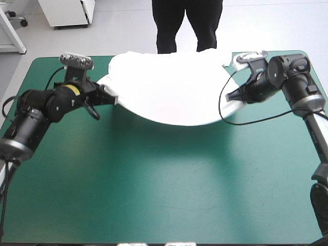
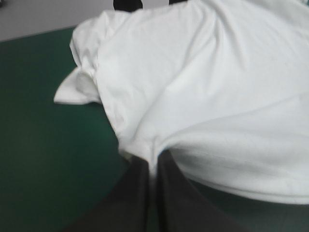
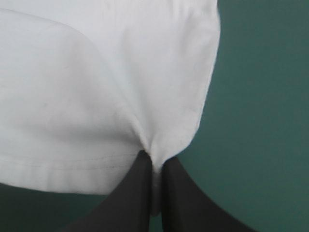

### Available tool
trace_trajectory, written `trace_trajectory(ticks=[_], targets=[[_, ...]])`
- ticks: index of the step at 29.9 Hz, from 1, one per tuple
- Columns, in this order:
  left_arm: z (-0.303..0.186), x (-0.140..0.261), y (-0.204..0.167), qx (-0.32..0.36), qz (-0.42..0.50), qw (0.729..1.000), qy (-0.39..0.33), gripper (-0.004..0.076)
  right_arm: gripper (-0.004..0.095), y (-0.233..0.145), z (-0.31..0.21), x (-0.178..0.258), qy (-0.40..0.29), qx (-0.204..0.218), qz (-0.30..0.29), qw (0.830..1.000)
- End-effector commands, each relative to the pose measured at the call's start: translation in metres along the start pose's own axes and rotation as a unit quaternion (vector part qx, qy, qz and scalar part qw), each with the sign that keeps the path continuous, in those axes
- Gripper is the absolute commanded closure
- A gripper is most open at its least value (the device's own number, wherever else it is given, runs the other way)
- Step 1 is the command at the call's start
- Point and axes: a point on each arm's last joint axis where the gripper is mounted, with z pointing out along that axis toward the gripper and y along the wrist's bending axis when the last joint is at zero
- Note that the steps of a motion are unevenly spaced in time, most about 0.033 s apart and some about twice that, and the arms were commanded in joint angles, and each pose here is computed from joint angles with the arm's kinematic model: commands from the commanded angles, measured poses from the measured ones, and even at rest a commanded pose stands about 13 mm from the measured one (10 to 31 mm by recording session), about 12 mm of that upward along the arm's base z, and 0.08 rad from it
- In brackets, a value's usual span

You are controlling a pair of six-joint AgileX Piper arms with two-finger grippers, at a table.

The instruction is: Fold the cloth

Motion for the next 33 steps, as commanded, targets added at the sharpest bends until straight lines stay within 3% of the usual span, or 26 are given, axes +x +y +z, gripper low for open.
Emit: trace_trajectory(ticks=[1,5,9,21,33], targets=[[-0.030,0.018,-0.003,0.000,0.005,0.999,-0.034,0.0733,0.0925,0.001,-0.010,0.026,0.021,-0.002,-0.008,1.000],[-0.032,0.060,-0.008,0.009,0.005,1.000,0.023,0.0733,0.0925,0.004,0.001,0.054,0.074,-0.010,-0.007,0.997],[-0.034,0.086,-0.020,0.031,0.020,0.997,0.070,0.0733,0.0925,0.007,0.000,0.070,0.083,-0.021,-0.003,0.996],[-0.048,0.120,-0.056,0.084,0.077,0.968,0.222,0.0733,0.0925,0.015,-0.001,0.119,0.119,-0.037,0.000,0.992],[-0.071,0.165,-0.054,0.090,0.053,0.939,0.329,0.0733,0.0925,0.022,0.003,0.166,0.169,-0.058,0.012,0.984]])
